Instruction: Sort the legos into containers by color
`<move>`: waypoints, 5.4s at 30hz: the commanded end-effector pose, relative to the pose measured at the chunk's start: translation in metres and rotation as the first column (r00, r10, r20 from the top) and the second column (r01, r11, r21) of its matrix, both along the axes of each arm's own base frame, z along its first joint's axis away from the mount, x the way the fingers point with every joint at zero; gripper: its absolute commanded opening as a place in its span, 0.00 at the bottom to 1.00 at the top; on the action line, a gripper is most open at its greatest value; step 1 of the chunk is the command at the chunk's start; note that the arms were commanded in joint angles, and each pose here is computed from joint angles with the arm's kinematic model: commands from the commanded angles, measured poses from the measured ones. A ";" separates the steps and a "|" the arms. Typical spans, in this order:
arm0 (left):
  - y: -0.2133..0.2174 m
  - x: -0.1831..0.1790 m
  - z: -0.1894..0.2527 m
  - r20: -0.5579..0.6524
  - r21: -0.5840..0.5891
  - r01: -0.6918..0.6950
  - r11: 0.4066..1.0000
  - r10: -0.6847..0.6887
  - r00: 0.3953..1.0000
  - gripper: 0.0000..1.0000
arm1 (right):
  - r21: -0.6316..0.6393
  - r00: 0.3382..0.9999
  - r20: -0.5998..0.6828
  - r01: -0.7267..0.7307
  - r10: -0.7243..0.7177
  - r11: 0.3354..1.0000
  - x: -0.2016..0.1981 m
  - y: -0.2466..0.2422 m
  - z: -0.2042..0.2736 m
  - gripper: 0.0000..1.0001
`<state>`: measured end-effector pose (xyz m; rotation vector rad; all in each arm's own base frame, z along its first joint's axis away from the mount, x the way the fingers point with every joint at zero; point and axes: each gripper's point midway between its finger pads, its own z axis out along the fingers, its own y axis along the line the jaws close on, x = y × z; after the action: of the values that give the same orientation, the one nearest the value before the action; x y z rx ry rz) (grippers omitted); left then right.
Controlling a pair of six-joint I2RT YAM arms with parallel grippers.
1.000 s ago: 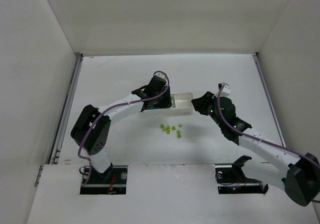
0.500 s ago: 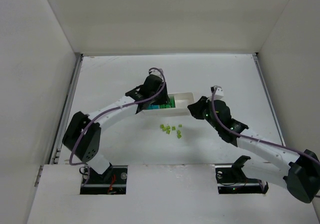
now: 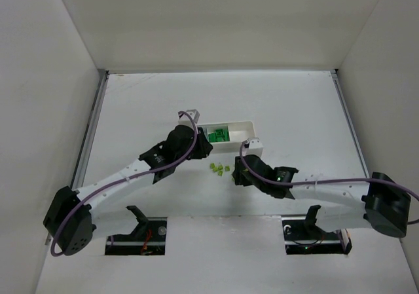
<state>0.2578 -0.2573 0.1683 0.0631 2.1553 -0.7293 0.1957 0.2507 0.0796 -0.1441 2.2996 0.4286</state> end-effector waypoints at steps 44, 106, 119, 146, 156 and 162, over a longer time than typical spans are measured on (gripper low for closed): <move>0.001 -0.018 -0.076 -0.094 0.135 -0.040 0.990 0.053 0.994 0.43 | 0.001 0.966 0.185 0.181 -0.178 0.984 0.161 -0.004 0.071 0.20; -0.008 -0.005 -0.146 -0.094 0.464 -0.107 0.879 0.169 0.981 0.21 | 0.182 0.954 0.236 0.145 -0.186 0.973 0.101 -0.029 0.076 0.47; -0.023 0.025 -0.030 0.081 0.339 -0.145 0.929 0.125 0.989 0.13 | 0.223 0.937 0.225 0.219 -0.269 0.950 0.095 -0.063 0.066 0.46; -0.131 0.111 -0.030 0.060 0.259 -0.013 0.966 -0.003 0.998 0.36 | 0.242 0.936 0.182 0.254 -0.301 0.936 0.090 -0.065 0.033 0.46; -0.074 0.090 0.019 0.109 0.187 -0.071 0.980 0.051 0.993 0.38 | 0.190 0.979 0.143 0.118 -0.146 0.975 0.078 -0.011 0.018 0.30; -0.024 0.033 0.000 0.059 0.201 -0.071 0.977 0.060 0.996 0.34 | 0.135 0.992 0.100 0.057 -0.071 0.989 0.060 0.013 0.005 0.47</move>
<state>0.3153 -0.2998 0.1787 0.1267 2.1337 -0.4689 0.2556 0.2417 0.0637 -0.0053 2.2028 0.4602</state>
